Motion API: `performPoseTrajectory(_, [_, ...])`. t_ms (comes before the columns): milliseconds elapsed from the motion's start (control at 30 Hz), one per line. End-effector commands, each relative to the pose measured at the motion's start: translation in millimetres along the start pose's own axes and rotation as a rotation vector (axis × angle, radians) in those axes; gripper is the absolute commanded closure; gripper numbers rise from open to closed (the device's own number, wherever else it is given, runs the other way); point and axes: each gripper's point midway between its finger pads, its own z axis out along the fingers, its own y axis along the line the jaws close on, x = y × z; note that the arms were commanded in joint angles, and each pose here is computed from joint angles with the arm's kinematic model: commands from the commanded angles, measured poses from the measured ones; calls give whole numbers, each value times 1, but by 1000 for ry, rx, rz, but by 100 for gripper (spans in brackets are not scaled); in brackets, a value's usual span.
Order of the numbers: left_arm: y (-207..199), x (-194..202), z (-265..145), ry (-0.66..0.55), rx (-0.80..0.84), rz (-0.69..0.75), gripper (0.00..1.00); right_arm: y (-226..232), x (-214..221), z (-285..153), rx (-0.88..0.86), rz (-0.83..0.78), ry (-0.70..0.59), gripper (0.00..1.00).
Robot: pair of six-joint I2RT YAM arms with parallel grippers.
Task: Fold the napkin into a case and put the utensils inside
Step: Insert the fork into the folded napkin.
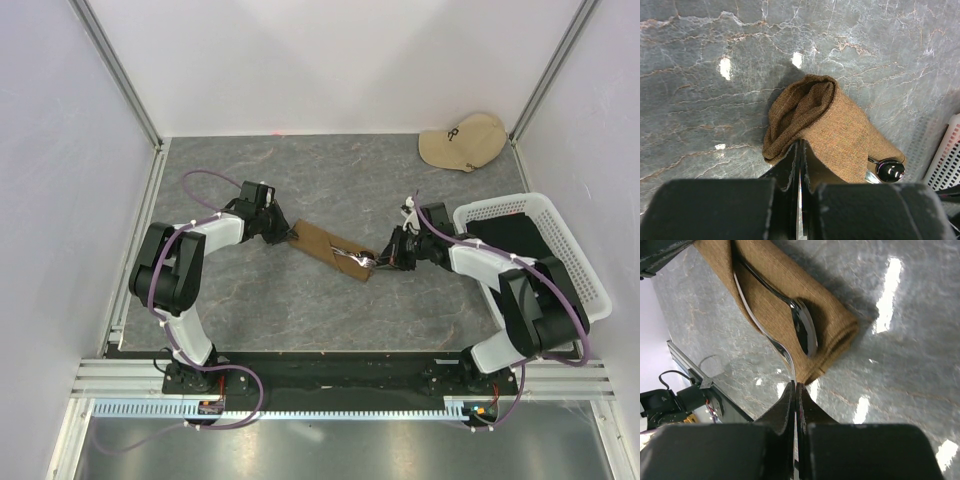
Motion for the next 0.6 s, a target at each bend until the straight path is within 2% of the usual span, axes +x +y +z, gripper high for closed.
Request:
performPoseTrajectory(0, [2,0,4,0,10,35,98,30,-25,8,-104,-66,-46,100])
performPoseTrajectory(267, [2,2,2,-2,16,35,98,40,-27,34,-124,-77,-18,100])
performPoseTrajectory(567, [-4,2,-5,-11,34,43,98,28,-18,42,-91,-28,-1,99])
